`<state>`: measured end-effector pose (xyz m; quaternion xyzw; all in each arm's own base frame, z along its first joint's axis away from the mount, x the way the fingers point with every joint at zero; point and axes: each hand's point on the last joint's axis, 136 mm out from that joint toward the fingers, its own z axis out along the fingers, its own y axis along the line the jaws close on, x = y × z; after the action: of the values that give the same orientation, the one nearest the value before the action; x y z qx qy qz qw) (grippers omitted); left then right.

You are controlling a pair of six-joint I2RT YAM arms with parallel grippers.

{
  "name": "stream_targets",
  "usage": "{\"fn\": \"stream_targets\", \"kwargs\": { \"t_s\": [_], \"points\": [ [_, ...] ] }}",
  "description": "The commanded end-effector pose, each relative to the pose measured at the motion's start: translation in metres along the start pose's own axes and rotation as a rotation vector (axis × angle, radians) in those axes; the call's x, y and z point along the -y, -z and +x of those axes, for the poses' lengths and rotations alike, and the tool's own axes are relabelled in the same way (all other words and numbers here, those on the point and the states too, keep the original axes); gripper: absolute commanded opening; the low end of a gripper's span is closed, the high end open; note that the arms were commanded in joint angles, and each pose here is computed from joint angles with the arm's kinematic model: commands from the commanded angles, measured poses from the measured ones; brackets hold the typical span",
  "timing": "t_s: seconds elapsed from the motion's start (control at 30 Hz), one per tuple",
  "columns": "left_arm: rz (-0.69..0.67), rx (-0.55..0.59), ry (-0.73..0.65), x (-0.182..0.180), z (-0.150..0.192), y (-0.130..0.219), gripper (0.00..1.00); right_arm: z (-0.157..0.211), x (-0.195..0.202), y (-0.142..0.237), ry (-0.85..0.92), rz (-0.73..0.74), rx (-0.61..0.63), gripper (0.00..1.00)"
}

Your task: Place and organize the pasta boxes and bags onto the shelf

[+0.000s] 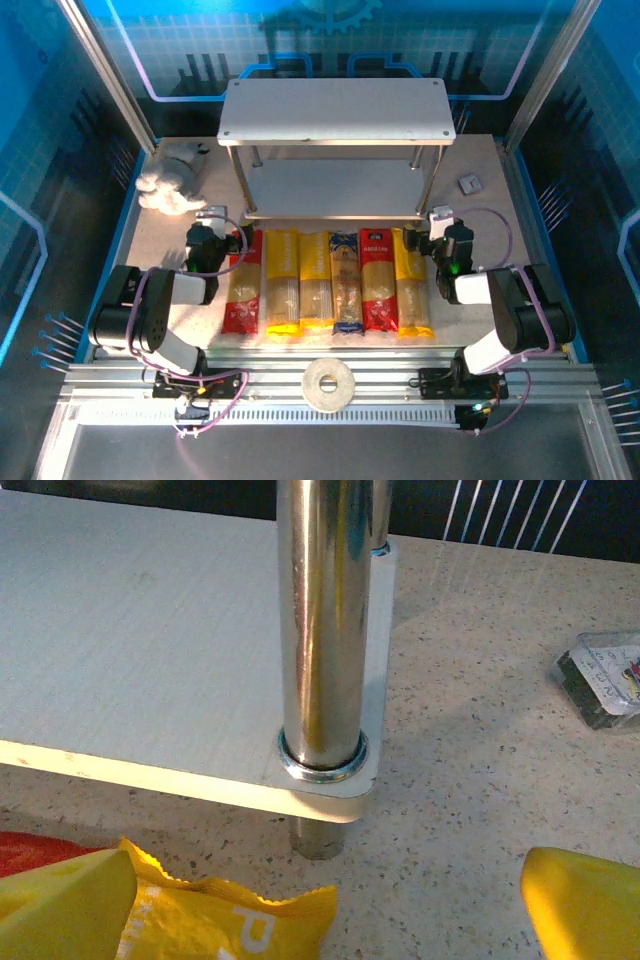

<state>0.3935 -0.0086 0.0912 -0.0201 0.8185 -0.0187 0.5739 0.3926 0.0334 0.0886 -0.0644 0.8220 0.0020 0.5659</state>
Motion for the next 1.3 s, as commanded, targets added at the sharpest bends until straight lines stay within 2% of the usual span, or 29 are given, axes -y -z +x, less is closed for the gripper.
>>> {"fn": "stream_targets", "kwargs": {
  "t_s": [0.0,0.07,0.17,0.27,0.43,0.53,0.63,0.8,0.93,1.07,1.27],
  "points": [
    [0.029,0.005,0.025,0.000,-0.006,-0.004,0.99,-0.011,0.002,-0.003,0.000,-0.026,0.026,1.00],
    [0.049,0.004,0.025,0.002,-0.006,-0.004,0.97,-0.012,0.010,-0.002,-0.018,0.021,0.028,1.00],
    [0.076,-0.024,0.012,0.008,-0.017,-0.003,0.81,-0.020,0.027,0.007,-0.062,0.101,0.040,0.99],
    [0.047,-0.075,-0.015,0.013,-0.040,0.004,0.72,-0.036,0.031,0.021,-0.061,0.132,0.051,0.90],
    [-0.006,-0.066,0.070,0.041,-0.084,0.032,0.73,-0.067,0.023,0.050,-0.170,0.111,-0.019,0.88],
    [0.023,-0.067,0.141,0.062,-0.092,0.046,0.73,-0.071,0.006,0.067,-0.205,0.078,-0.134,0.88],
    [0.061,-0.102,0.219,0.075,-0.090,0.056,0.74,-0.057,-0.011,0.086,-0.207,0.077,-0.308,0.90],
    [0.110,-0.172,0.211,0.089,-0.091,0.076,0.75,-0.011,-0.028,0.124,-0.232,0.102,-0.589,0.93],
    [0.165,-0.202,0.221,0.096,-0.093,0.089,0.77,0.018,-0.046,0.139,-0.292,0.062,-0.670,1.00],
    [0.219,-0.246,0.255,0.106,-0.087,0.094,0.77,0.048,-0.051,0.140,-0.317,0.076,-0.765,1.00],
    [0.240,-0.289,0.283,0.110,-0.081,0.098,0.80,0.072,-0.062,0.135,-0.293,0.070,-0.864,1.00]
  ]
}}
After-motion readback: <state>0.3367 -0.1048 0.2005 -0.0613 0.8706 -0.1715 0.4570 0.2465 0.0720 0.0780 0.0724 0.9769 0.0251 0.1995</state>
